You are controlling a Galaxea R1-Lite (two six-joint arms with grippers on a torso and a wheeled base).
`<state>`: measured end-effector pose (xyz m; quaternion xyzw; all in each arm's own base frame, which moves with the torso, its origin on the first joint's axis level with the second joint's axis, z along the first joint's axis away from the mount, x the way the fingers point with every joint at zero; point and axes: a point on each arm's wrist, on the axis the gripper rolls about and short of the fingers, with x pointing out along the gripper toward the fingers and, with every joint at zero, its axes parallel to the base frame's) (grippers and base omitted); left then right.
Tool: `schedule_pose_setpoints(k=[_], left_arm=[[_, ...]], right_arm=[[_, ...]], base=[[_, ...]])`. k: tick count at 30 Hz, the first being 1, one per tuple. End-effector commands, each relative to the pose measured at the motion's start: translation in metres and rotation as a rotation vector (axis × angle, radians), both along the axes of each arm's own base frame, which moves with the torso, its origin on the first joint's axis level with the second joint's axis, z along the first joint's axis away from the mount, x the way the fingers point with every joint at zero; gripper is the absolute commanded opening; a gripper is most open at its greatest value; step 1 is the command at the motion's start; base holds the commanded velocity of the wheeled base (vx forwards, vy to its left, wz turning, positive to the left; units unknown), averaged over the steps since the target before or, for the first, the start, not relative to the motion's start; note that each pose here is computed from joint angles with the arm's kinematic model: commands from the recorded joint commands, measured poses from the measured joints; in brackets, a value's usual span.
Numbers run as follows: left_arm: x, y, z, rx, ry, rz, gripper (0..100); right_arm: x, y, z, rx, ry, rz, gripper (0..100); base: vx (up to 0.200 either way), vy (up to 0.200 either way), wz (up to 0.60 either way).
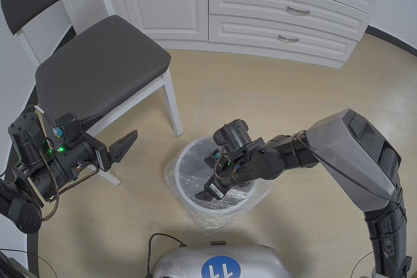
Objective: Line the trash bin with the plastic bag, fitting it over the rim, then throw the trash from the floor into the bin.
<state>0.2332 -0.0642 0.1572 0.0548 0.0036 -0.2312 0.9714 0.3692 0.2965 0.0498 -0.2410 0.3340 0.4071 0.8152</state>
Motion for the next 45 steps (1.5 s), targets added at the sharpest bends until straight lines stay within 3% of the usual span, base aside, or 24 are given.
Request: schedule_pose_setpoints(k=[1,3,4,17,31,45], left_arm=[[0.000,0.000,-0.002,0.001,0.007,-0.002,100],[0.001,0.000,-0.002,0.002,0.008,-0.001,100],[0.001,0.000,-0.002,0.002,0.008,-0.001,100],[-0.002,0.000,-0.003,0.003,0.013,-0.007,100],[-0.003,-0.001,-0.003,0.004,0.012,-0.010,100],[-0.004,-0.001,-0.004,0.005,0.015,-0.009,100]], right_arm=[[0.008,-0.003,-0.006,0.015,0.019,-0.015,100],[0.010,-0.006,-0.006,0.017,0.017,-0.021,100],[0.010,-0.006,-0.006,0.017,0.017,-0.021,0],[-0.002,-0.007,0.013,0.031,0.036,0.018,0],[-0.058,0.006,0.010,-0.004,0.052,0.120,0],[-0.077,0.025,-0.023,-0.051,0.051,0.158,0]], base=[[0.000,0.000,0.00],[0.000,0.000,0.00],[0.000,0.000,0.00],[0.000,0.000,0.00],[0.000,0.000,0.00],[0.000,0.000,0.00]])
